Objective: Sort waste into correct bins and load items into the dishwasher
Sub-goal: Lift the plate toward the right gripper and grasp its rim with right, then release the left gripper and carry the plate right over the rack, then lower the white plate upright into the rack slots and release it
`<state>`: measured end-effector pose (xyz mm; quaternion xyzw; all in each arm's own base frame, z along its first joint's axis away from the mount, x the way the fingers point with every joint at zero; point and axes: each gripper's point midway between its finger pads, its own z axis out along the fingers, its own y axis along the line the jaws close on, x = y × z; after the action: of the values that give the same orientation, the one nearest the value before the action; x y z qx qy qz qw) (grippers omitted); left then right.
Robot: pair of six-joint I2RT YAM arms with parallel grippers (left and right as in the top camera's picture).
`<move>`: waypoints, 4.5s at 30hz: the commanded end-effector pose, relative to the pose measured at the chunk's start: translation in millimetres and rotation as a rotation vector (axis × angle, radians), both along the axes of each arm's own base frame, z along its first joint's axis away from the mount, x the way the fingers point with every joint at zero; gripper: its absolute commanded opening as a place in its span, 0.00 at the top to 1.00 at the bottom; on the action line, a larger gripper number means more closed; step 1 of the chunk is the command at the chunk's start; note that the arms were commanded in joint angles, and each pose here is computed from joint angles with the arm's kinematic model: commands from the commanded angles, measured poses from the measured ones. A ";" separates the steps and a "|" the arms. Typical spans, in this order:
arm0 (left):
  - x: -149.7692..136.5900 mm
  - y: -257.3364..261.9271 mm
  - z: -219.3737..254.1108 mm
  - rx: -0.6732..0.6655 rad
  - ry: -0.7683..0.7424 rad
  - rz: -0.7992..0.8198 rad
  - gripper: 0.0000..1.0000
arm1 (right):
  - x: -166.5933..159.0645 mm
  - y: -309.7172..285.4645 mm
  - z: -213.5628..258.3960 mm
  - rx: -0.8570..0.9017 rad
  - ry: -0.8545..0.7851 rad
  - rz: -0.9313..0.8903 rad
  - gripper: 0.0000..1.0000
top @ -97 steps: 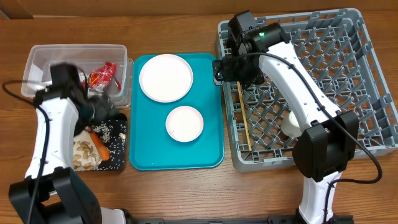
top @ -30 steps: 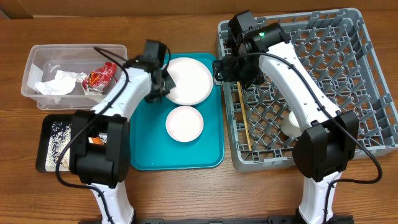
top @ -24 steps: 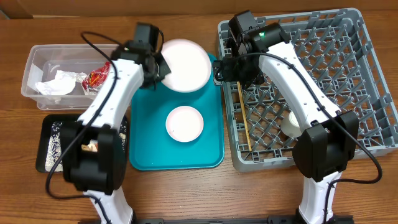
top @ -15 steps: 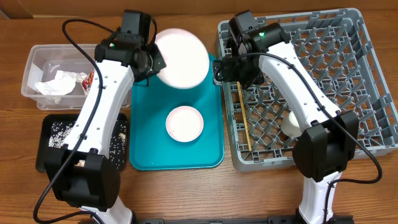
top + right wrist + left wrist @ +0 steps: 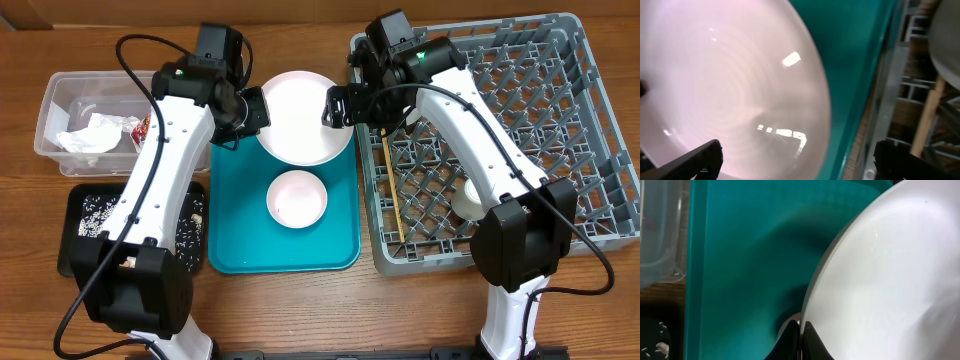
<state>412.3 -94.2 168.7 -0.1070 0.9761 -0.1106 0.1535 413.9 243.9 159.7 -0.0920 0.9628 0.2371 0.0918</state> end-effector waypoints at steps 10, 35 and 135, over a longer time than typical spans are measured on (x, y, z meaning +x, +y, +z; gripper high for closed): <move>-4.8 -9.9 17.6 -0.152 -0.021 -0.140 0.94 | -1.6 10.9 26.3 0.102 -0.034 0.049 0.28; -5.2 -16.7 20.2 -0.181 -0.029 -0.172 0.94 | 2.7 9.3 27.6 0.106 -0.048 0.043 0.88; -1.7 2.0 21.2 -0.104 -0.042 -0.167 0.00 | 10.3 -254.8 56.8 -1.166 -0.400 -0.272 0.96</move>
<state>406.9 -95.4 175.8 -0.0456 0.9729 -0.1810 0.1363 424.9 -23.4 230.0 -0.0347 0.8778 -0.4141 0.2382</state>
